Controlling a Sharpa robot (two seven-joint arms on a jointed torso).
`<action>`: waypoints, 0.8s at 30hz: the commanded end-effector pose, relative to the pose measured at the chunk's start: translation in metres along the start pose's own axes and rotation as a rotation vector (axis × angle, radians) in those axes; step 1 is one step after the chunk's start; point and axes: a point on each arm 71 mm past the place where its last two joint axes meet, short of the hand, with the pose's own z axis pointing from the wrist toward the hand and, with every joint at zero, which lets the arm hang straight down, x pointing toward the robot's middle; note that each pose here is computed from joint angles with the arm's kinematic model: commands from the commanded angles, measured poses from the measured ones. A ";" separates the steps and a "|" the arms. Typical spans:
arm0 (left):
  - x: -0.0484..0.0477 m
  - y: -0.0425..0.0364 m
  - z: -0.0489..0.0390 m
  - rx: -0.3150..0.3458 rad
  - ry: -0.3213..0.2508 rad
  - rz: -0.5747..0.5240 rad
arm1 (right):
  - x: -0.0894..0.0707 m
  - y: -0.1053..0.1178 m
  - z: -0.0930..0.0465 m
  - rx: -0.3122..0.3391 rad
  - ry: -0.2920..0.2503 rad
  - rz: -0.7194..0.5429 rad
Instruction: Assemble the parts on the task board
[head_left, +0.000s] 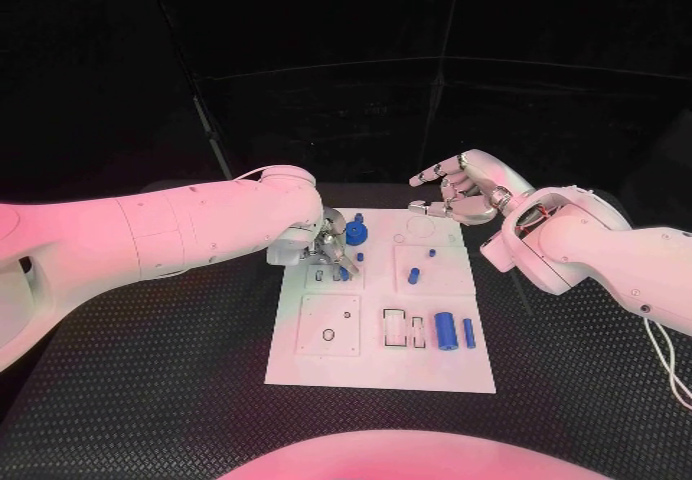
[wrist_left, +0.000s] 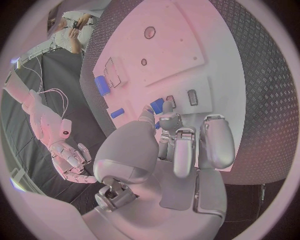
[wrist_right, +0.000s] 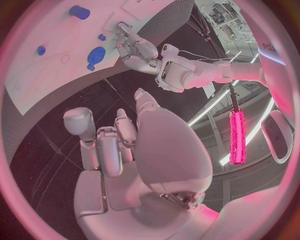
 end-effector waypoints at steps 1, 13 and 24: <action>0.0008 -0.0011 -0.0005 -0.001 0.013 0.001 | 0.000 0.001 0.001 -0.007 0.001 -0.002; 0.0014 -0.0017 -0.0008 0.004 0.009 -0.007 | 0.000 0.001 0.002 -0.018 0.003 -0.036; 0.0026 -0.0015 -0.0009 0.009 0.016 -0.020 | 0.001 0.001 0.003 -0.017 0.004 -0.042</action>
